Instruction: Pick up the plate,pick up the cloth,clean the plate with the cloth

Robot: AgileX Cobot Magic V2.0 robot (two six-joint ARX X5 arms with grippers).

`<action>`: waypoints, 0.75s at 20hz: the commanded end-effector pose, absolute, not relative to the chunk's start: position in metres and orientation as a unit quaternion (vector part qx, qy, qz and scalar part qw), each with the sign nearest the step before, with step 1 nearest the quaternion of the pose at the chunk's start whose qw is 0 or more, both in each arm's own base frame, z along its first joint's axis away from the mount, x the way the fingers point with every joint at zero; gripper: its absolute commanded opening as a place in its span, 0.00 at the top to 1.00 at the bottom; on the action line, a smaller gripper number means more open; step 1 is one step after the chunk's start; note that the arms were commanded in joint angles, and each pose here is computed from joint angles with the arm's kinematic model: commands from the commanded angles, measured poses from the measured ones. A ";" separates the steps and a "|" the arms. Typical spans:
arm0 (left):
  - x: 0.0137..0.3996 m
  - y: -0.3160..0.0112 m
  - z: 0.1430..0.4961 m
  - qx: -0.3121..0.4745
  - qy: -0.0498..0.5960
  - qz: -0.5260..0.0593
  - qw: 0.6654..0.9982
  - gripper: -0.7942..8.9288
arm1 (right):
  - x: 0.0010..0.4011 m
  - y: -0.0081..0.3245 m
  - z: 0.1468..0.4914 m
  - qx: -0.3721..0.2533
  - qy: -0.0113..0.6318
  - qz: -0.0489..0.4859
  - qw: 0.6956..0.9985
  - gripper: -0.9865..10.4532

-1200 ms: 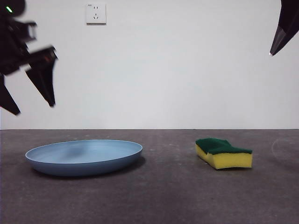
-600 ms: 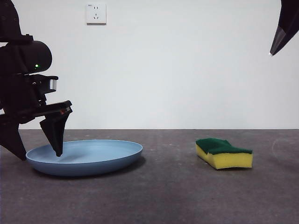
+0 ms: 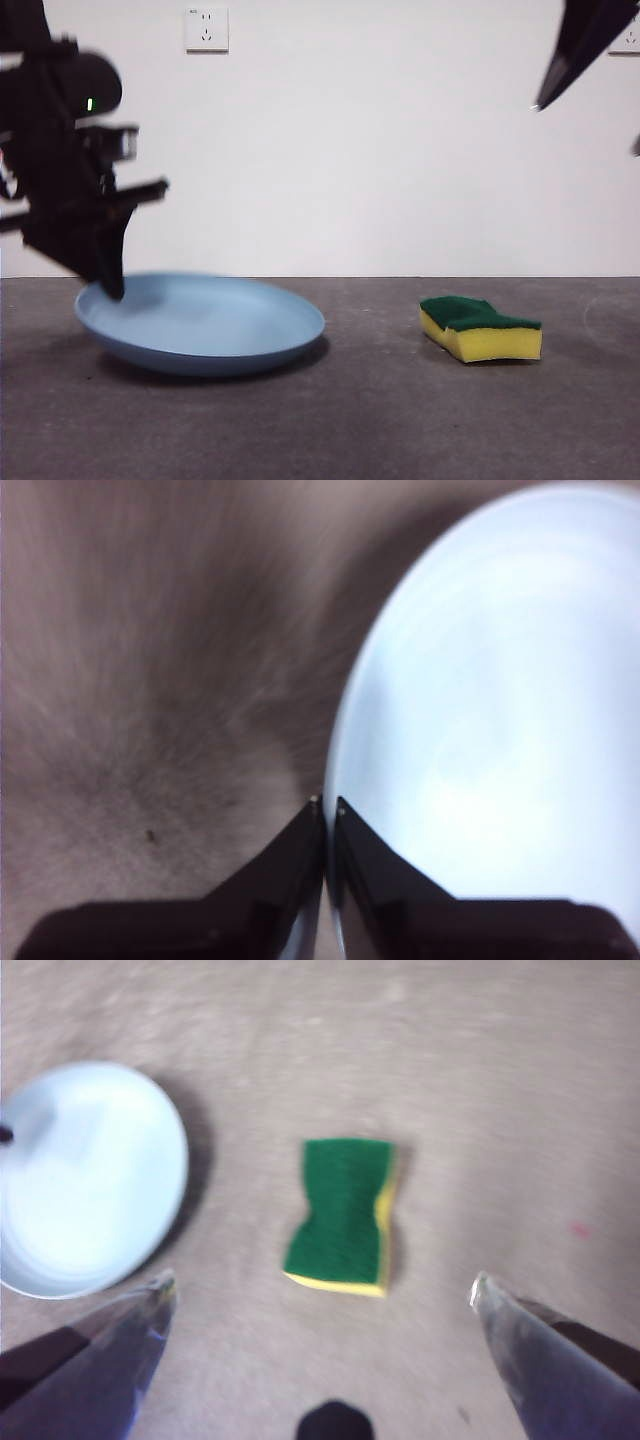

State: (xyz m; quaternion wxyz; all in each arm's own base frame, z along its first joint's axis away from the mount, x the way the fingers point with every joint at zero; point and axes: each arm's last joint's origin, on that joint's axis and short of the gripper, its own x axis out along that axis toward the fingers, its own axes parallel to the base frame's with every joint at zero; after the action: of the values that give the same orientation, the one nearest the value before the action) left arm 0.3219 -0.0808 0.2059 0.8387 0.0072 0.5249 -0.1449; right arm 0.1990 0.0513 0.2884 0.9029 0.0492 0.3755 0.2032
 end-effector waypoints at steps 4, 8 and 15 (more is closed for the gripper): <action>0.295 -0.084 0.253 0.027 0.473 -0.156 0.867 0.93 | 0.232 0.081 0.272 0.017 0.409 0.215 0.887 0.48; 0.271 -0.077 0.285 0.029 0.437 -0.149 0.887 0.93 | 0.264 0.102 0.258 -0.030 0.439 0.201 0.875 0.48; 0.248 -0.071 0.306 0.027 0.420 -0.152 0.894 0.93 | 0.306 0.125 0.221 -0.044 0.489 0.204 0.847 0.54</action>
State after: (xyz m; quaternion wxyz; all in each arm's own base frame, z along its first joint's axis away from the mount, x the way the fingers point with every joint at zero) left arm 0.2486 -0.0699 0.3058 0.8935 0.0240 0.4230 -0.1486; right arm 0.3050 0.1235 0.2233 0.8486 -0.0390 0.4872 0.2023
